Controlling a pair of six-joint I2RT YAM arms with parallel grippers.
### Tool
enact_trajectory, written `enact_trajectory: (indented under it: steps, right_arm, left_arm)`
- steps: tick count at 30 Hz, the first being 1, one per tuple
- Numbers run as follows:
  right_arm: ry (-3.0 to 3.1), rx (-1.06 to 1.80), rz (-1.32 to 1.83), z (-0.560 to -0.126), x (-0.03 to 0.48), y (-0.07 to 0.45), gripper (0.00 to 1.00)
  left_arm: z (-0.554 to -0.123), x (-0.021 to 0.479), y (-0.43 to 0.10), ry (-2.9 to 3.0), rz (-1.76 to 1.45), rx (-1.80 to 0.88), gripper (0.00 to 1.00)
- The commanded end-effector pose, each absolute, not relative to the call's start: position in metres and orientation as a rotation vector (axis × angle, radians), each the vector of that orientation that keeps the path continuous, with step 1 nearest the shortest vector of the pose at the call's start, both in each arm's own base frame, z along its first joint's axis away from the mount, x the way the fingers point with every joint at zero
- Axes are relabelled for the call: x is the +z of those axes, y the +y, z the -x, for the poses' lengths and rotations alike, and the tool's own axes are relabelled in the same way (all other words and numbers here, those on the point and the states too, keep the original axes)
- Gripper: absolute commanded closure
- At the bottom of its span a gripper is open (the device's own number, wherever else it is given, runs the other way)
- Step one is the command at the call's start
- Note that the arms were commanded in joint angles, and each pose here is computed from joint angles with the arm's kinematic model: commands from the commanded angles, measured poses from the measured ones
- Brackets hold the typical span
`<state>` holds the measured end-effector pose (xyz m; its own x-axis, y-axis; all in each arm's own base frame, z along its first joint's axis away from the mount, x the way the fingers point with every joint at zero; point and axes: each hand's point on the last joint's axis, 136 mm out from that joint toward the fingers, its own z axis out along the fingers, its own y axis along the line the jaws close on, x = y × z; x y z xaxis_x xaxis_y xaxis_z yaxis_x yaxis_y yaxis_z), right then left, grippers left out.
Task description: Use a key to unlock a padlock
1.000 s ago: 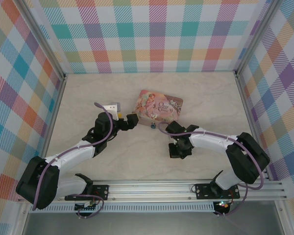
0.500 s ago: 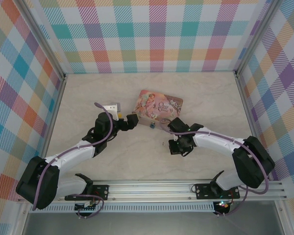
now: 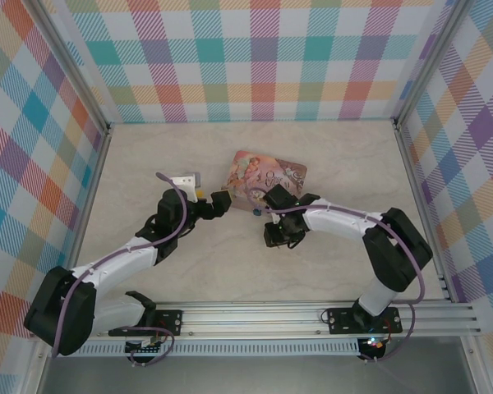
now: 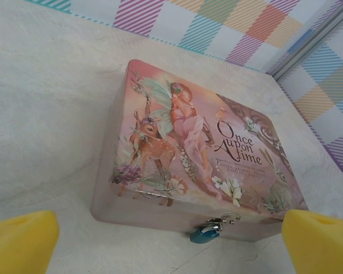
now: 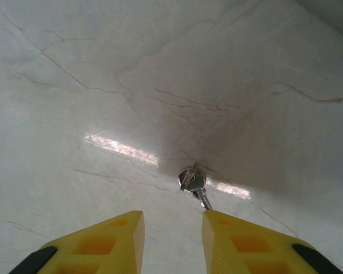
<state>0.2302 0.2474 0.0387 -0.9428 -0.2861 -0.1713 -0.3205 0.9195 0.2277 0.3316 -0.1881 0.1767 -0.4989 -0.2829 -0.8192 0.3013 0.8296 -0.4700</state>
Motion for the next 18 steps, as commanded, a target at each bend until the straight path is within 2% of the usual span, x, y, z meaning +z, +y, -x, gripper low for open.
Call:
enact_trajectory:
  steps: [1,13,15,18]
  right_arm:
    - [2.907,0.415,0.514,-0.240,0.042,0.262,0.67]
    - [2.937,0.267,0.516,-0.249,0.019,0.254,0.71]
    - [2.940,0.254,0.520,-0.249,0.017,0.253,0.76]
    - [2.946,0.249,0.526,-0.248,0.016,0.252,0.88]
  left_arm:
    - [-0.327,0.177,-0.187,1.968,-0.006,-0.702,0.00]
    - [-0.325,0.177,-0.185,1.966,-0.004,-0.696,0.00]
    - [-0.325,0.178,-0.185,1.966,-0.005,-0.697,0.00]
    - [-0.325,0.178,-0.186,1.963,-0.011,-0.700,0.00]
